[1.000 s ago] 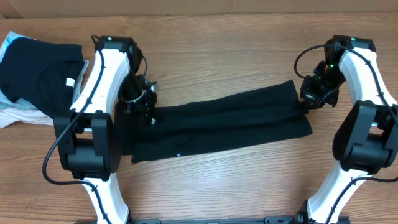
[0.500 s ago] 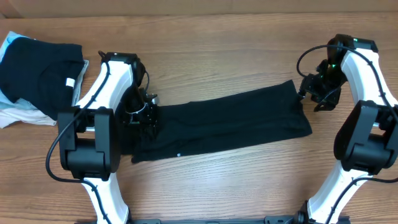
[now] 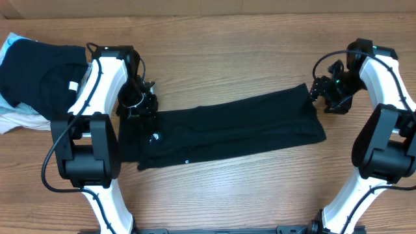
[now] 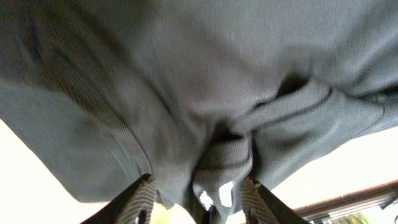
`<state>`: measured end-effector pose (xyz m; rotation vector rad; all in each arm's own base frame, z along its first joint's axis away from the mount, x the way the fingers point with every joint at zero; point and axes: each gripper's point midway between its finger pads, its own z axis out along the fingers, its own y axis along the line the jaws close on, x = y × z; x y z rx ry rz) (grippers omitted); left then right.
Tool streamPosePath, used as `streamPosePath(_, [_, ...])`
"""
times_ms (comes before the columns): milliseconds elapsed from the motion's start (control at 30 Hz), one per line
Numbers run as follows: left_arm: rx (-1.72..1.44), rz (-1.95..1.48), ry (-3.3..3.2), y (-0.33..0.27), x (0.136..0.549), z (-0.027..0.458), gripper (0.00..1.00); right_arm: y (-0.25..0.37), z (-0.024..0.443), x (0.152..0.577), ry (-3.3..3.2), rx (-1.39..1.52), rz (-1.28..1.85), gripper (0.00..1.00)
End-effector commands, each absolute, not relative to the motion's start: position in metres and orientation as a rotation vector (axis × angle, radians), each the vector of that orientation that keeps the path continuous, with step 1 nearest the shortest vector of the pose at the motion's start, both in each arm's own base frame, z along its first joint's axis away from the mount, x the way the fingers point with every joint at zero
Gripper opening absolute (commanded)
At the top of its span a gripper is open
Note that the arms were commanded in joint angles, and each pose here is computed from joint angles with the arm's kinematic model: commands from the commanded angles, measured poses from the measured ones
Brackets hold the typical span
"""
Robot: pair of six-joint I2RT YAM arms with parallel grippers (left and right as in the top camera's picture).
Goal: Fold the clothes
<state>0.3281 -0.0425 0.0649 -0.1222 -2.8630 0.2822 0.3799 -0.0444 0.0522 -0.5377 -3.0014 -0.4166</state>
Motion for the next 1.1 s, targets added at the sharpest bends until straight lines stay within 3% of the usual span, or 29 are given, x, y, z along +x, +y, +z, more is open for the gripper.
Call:
streamPosePath(0, [-0.121, 0.273, -2.884, -0.042, 0.333, 0.065, 0.43, -0.051, 0.039, 0.371, -3.003, -0.55, -0.386, 0.78])
streamPosePath(133, [-0.129, 0.224, -2.891, -0.037, 0.333, 0.057, 0.12, -0.05, 0.018, 0.361, -2.986, -0.559, -0.392, 0.79])
streamPosePath(200, [-0.132, 0.166, -2.905, -0.028, 0.333, 0.043, 0.04, -0.044, 0.006, 0.356, -2.981, -0.545, -0.431, 0.81])
streamPosePath(333, [-0.123, 0.146, -2.912, -0.023, 0.327, 0.02, 0.04, -0.018, -0.004, 0.35, -2.963, -0.459, -0.662, 0.8])
streamPosePath(433, [-0.096, 0.145, -2.929, -0.02, 0.328, 0.011, 0.04, -0.005, -0.008, 0.348, -2.948, -0.448, -0.774, 0.67])
streamPosePath(467, [-0.092, 0.148, -2.933, -0.02, 0.329, 0.01, 0.04, 0.0, -0.008, 0.348, -2.938, -0.445, -0.819, 0.55])
streamPosePath(500, [-0.086, 0.151, -2.94, -0.019, 0.331, 0.011, 0.04, 0.004, -0.006, 0.348, -2.93, -0.446, -0.851, 0.35])
streamPosePath(567, [-0.076, 0.152, -2.95, -0.016, 0.335, 0.016, 0.04, 0.008, 0.0, 0.349, -2.917, -0.449, -0.893, 0.05])
streamPosePath(700, [-0.06, 0.155, -2.965, -0.009, 0.347, 0.042, 0.06, -0.005, 0.019, 0.36, -2.941, -0.48, -0.89, 0.04])
streamPosePath(833, [-0.032, 0.17, -3.023, -0.003, 0.369, 0.094, 0.22, -0.041, 0.063, 0.38, -3.016, -0.662, -0.838, 0.04])
streamPosePath(1067, [-0.033, 0.209, -3.144, -0.005, 0.393, 0.152, 0.33, -0.083, 0.141, 0.389, -3.244, -0.806, -0.602, 0.04])
